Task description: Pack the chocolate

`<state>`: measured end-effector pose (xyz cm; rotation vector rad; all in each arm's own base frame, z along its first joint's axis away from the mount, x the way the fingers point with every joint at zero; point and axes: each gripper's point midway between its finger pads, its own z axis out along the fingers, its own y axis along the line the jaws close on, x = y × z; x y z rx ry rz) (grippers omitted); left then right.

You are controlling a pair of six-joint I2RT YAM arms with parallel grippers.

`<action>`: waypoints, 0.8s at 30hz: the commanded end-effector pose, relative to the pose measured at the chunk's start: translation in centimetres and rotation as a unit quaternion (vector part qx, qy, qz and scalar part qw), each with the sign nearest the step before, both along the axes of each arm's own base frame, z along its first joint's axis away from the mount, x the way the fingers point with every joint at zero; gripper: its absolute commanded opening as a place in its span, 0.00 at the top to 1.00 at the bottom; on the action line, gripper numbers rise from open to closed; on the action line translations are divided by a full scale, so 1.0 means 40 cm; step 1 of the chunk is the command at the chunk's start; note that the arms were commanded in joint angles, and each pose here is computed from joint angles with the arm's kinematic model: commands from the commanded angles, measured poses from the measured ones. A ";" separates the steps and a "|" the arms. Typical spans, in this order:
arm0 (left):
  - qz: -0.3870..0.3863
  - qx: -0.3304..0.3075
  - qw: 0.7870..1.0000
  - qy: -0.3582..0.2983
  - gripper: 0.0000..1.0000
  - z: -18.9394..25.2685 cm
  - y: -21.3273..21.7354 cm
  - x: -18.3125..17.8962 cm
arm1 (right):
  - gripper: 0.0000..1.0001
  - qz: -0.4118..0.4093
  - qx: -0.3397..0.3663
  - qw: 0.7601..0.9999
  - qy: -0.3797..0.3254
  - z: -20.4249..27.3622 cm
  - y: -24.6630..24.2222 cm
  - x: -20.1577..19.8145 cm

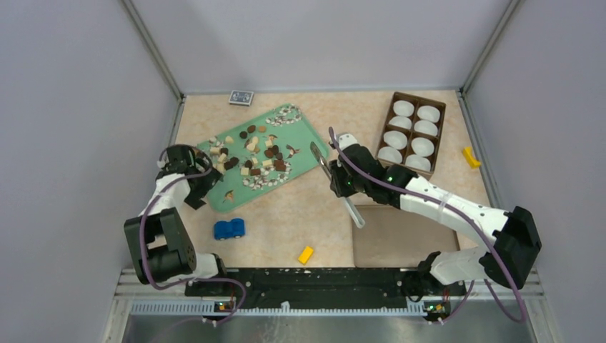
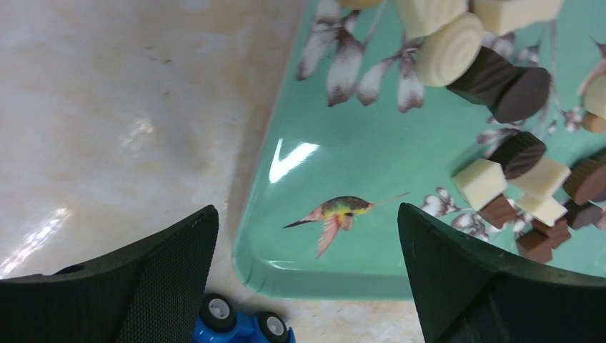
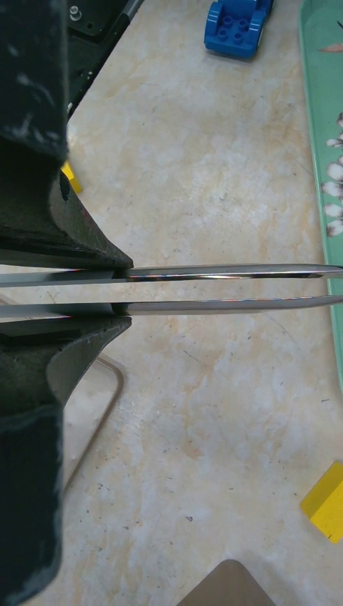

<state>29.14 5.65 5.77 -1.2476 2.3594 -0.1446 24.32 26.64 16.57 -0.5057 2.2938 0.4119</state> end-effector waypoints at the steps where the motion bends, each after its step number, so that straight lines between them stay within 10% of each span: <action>1: -0.054 -0.015 0.996 -0.070 0.01 0.013 -0.023 0.073 | 0.87 -0.002 0.039 0.998 -0.039 0.079 0.008 0.021; 6: -0.087 -0.046 0.995 -0.010 0.01 -0.048 -0.042 0.065 | 0.87 0.010 0.038 0.998 -0.040 0.092 0.017 0.021; 24: -0.209 -0.094 0.968 -0.098 0.01 0.060 -0.150 0.085 | 0.74 0.049 -0.115 0.991 0.043 0.013 0.077 0.090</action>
